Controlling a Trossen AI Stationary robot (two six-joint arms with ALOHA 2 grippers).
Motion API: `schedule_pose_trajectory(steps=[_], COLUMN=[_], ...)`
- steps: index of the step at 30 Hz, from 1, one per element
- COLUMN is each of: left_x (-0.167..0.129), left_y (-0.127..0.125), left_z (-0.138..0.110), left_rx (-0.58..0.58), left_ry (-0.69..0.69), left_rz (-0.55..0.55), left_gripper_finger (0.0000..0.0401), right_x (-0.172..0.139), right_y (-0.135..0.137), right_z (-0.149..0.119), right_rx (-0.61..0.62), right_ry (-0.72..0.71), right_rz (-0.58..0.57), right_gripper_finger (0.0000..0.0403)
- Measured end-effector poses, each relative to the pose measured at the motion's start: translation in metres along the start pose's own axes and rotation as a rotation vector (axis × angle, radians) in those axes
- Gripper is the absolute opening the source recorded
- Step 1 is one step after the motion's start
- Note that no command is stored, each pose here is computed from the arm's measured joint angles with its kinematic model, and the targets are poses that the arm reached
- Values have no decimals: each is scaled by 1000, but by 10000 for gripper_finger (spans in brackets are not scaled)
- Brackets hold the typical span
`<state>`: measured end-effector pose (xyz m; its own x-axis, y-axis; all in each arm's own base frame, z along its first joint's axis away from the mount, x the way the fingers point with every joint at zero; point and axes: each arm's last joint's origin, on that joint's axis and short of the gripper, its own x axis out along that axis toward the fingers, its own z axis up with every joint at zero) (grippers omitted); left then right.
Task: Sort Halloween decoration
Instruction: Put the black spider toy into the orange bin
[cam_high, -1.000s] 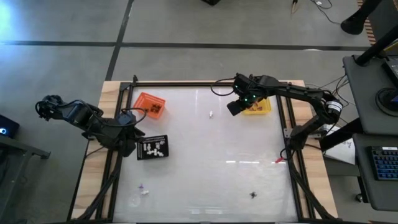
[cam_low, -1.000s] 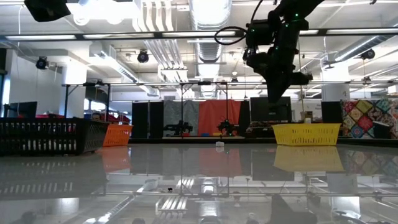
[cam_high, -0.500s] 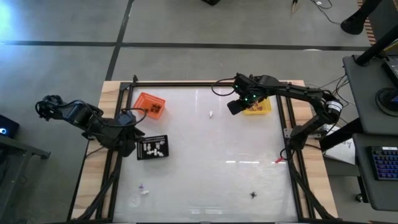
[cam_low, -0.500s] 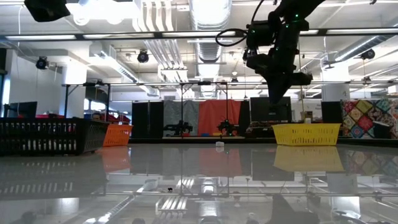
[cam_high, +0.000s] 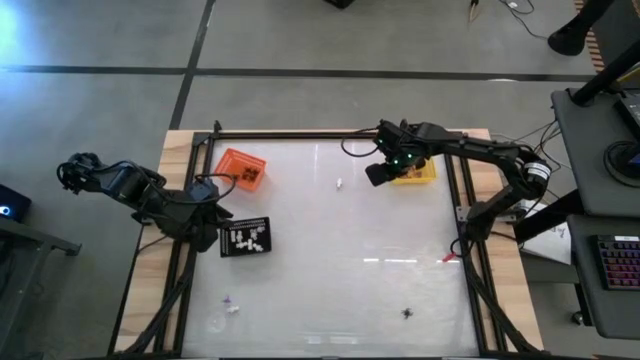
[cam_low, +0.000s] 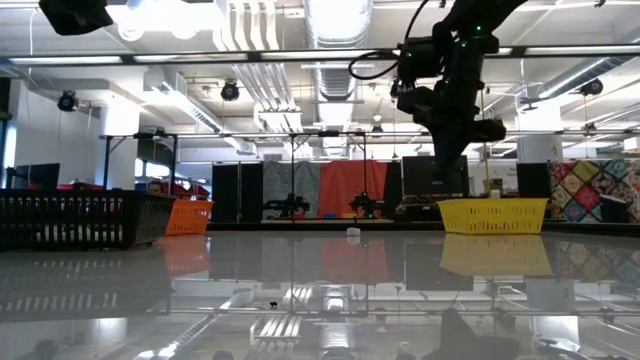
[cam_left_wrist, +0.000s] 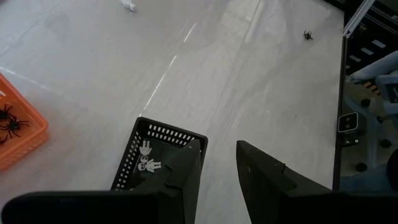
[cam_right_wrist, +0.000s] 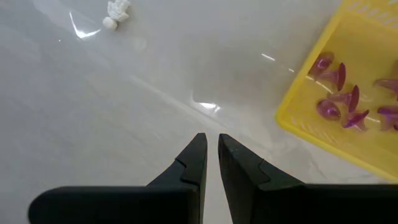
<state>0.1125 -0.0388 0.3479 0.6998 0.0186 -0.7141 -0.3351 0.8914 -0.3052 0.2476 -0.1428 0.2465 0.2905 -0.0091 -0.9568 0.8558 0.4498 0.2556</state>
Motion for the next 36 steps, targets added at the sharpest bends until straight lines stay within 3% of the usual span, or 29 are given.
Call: schedule_pose_trajectory(steps=[6,12,36], left_x=[0,0,2], left_y=[1,1,0], left_z=[-1,-1,0], left_rx=[2,4,22], left_ry=[5,9,7], left_rz=[6,9,24], left_gripper_finger=[87,87,87], right_x=[4,4,1], right_y=[-2,-5,3], right_z=[-3,-1,11], right_rx=[16,-76,-90], right_ry=[15,-19,-135], right_rz=[-10,-64,6], right_gripper_finger=[76,107,109])
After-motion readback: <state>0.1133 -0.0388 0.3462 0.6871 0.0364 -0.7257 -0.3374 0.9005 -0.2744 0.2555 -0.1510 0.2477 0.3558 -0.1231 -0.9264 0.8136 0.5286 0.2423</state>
